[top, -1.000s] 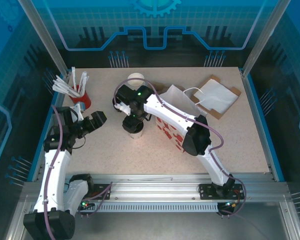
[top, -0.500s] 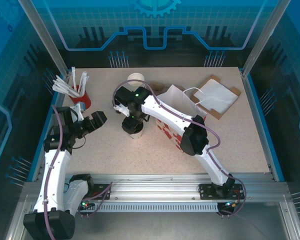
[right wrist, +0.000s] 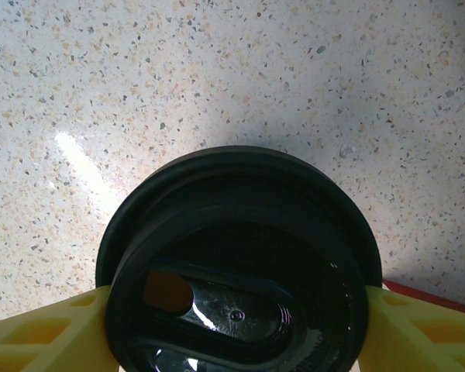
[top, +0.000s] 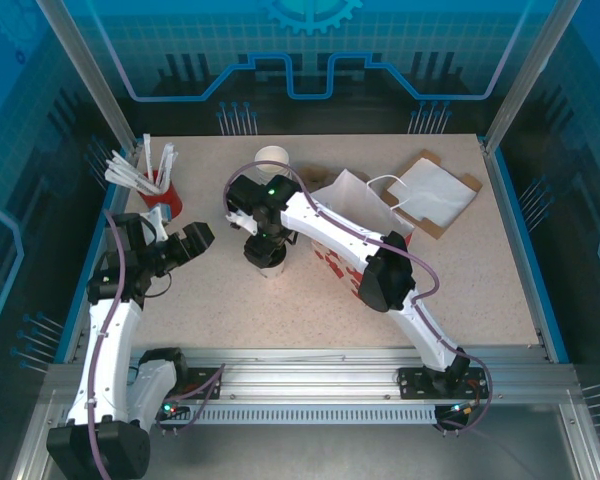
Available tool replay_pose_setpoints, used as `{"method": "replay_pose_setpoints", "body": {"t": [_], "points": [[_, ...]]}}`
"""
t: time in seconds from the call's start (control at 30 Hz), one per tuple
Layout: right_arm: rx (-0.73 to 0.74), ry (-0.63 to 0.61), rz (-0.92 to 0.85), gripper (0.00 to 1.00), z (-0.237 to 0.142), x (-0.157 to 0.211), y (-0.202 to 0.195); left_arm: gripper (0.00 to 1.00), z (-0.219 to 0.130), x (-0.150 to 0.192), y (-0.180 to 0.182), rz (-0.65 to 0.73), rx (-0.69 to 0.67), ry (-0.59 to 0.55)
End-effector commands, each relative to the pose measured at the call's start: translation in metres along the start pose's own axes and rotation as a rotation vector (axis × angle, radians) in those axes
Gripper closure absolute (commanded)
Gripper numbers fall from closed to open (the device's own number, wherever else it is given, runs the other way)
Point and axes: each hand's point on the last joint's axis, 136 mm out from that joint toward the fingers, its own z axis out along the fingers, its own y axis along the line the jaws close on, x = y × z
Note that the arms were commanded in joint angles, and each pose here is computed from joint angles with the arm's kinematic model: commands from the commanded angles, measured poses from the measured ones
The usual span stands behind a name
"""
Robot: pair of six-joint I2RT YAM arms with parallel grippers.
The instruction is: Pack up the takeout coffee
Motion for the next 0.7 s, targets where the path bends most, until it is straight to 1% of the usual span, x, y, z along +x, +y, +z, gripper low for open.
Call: {"method": "replay_pose_setpoints", "body": {"t": [0.0,0.1,0.3,0.47,0.67], "points": [[0.017,0.045,-0.021,0.29,0.005,0.007,0.003,0.13,-0.002,0.001,-0.005,0.02,0.031,0.004],[0.024,0.042,-0.026,0.32,0.003,0.006,0.002,0.13,-0.002,0.001,-0.005,0.019,0.033,0.004],[0.043,0.015,-0.028,0.42,-0.01,0.004,0.0,0.13,-0.002,0.0,-0.006,0.015,0.039,0.004],[0.048,-0.001,-0.033,0.48,-0.018,0.003,0.001,0.13,-0.001,0.001,-0.007,0.013,0.043,0.004],[0.021,-0.074,-0.033,0.52,-0.052,0.001,0.005,0.14,-0.001,0.0,-0.008,0.013,0.047,0.004]]}}
